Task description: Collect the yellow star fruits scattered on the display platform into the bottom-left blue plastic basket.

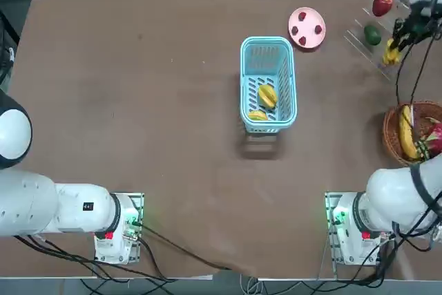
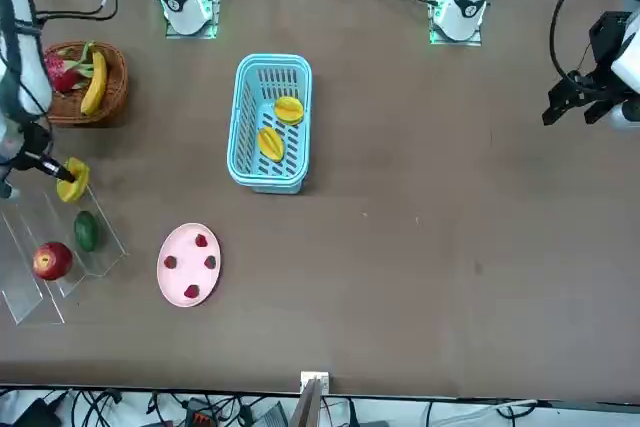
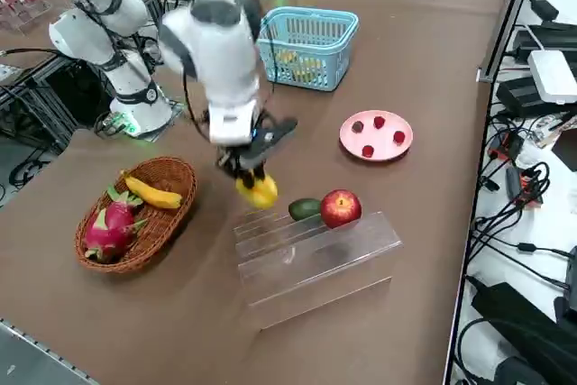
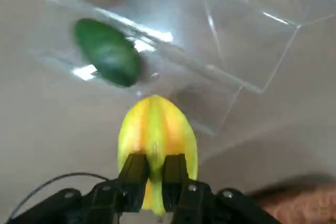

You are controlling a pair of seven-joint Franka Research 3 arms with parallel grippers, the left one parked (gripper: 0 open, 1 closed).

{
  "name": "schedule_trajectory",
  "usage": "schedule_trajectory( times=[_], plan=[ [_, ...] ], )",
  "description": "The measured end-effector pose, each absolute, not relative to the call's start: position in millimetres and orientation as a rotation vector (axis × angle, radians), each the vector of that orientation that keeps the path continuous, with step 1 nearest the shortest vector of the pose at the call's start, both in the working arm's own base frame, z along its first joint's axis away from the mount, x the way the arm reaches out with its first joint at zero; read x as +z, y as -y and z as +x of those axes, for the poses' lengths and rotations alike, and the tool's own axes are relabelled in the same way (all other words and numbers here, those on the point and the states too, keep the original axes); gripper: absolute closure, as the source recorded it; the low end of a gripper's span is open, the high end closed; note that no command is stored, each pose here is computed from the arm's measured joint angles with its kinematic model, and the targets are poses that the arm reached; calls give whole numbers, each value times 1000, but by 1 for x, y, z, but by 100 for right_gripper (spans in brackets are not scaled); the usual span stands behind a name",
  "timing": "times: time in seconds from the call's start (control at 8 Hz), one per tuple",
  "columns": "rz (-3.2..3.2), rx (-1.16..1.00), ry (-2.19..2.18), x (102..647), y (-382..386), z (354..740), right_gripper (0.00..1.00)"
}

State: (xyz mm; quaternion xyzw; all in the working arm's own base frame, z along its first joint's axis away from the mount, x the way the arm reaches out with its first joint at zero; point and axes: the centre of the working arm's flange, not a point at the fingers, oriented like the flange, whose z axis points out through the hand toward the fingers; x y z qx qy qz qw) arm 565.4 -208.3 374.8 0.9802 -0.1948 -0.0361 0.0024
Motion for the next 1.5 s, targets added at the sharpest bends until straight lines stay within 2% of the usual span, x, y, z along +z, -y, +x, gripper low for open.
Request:
schedule_trajectory(
  times=[0.25,0.62,1.0,1.25,1.5],
  plan=[
    [3074,-229,676,446,141,567,81],
    [3040,-303,821,490,-40,557,81],
    [2968,-268,898,480,-237,513,81],
    [2958,-238,926,448,-311,489,81],
    [2944,-258,900,410,-346,479,81]
  ],
)
